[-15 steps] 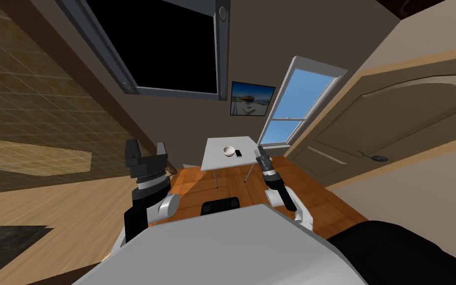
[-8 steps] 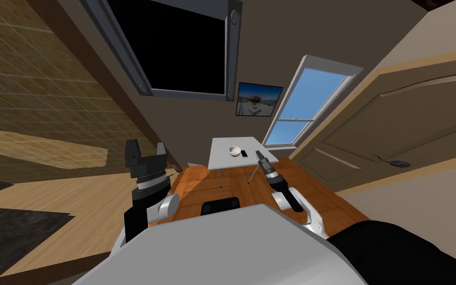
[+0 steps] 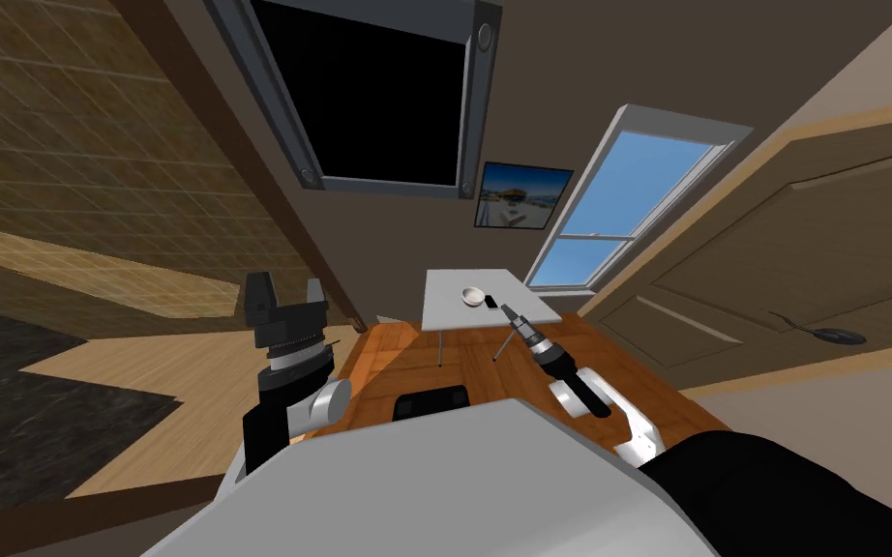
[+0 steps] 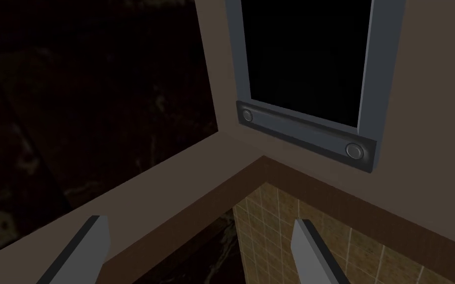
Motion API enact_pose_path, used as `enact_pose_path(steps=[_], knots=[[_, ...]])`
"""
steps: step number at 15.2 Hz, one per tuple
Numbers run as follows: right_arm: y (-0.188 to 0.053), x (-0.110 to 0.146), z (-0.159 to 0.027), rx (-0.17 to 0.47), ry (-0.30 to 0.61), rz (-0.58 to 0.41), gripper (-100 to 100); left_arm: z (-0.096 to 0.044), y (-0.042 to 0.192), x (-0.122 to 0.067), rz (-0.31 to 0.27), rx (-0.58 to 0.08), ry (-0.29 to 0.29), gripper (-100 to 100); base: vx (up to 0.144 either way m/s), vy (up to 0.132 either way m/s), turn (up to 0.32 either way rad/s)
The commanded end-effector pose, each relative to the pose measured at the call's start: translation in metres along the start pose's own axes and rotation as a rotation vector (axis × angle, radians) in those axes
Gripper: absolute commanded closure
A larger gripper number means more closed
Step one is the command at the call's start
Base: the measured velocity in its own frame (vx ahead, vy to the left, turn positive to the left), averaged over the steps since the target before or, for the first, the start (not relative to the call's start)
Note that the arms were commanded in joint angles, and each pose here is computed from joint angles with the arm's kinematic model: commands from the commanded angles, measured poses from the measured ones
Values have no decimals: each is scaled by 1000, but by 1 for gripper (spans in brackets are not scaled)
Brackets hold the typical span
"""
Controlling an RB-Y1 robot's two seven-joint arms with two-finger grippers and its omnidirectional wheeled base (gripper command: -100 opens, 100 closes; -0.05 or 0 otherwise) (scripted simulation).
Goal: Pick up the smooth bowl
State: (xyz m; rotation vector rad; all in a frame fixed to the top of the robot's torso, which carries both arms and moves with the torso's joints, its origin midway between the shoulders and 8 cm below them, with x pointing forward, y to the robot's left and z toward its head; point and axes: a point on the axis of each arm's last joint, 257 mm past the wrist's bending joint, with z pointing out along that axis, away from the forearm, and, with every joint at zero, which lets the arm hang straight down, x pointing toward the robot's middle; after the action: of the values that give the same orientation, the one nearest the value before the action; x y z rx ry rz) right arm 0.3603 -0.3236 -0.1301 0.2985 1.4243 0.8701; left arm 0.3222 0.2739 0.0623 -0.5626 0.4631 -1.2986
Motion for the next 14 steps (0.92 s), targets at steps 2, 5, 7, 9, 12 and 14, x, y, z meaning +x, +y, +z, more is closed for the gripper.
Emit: enact_pose_path(steps=[2,5,7,9,12,14], knots=[[-29,3,-16,56,77,-93,-100,0,0,0,0,0,0,0,25,116,133],[-46,4,-26,84,141,-161,-100,0,0,0,0,0,0,0,21,129,81],[-63,3,-37,114,192,-218,-100,0,0,0,0,0,0,0,23,127,132],[-63,2,-36,109,209,-232,-100,0,0,0,0,0,0,0,28,121,89],[-95,-1,-61,168,302,-335,-100,0,0,0,0,0,0,0,38,130,129],[-96,-3,-60,164,321,-351,-100,0,0,0,0,0,0,0,42,122,69]])
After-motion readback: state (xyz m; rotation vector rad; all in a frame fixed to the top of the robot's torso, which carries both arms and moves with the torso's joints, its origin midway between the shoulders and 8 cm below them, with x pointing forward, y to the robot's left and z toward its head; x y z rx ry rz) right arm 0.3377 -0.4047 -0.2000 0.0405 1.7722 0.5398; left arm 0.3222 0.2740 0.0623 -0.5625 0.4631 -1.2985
